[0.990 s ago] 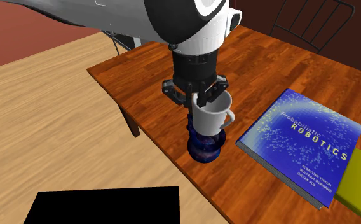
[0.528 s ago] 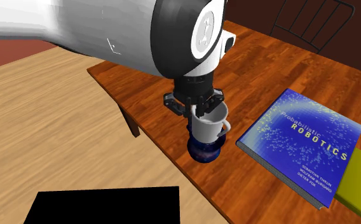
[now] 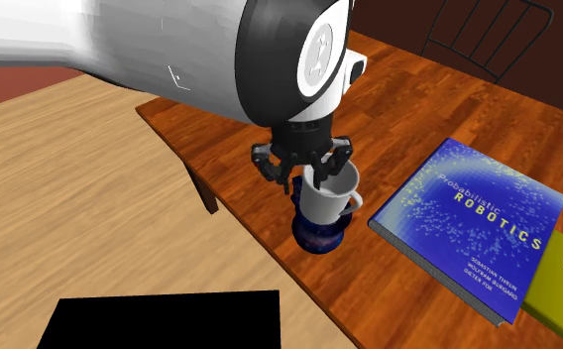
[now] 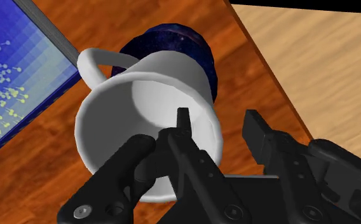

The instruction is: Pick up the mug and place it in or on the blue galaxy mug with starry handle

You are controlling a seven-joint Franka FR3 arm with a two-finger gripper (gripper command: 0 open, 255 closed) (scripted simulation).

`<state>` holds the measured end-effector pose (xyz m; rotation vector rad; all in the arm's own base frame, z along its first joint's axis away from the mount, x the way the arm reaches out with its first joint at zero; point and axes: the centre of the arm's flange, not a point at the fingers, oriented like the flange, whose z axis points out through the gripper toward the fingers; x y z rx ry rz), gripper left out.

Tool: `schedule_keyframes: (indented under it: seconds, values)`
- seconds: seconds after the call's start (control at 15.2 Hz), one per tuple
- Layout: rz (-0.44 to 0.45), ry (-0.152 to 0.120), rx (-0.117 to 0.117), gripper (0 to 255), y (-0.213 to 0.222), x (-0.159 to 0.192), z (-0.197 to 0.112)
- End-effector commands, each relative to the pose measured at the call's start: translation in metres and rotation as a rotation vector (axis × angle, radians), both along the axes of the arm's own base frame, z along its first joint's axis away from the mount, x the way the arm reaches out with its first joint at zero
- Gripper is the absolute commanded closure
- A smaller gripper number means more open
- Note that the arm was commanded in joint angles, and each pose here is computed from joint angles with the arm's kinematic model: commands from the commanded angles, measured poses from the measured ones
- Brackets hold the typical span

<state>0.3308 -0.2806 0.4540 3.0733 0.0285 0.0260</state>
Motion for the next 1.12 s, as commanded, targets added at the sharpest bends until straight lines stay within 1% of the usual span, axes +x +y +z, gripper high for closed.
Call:
schedule_keyframes:
  seconds: [0.0, 0.26, 0.53, 1.06]
  values:
    - [0.000, 0.000, 0.000, 0, 0.000, 0.000, 0.000]
    - [0.000, 0.000, 0.000, 0, 0.000, 0.000, 0.000]
    - [0.000, 0.000, 0.000, 0, 0.003, -0.001, 0.050]
    - [0.000, 0.000, 0.000, 0, 0.003, -0.001, 0.050]
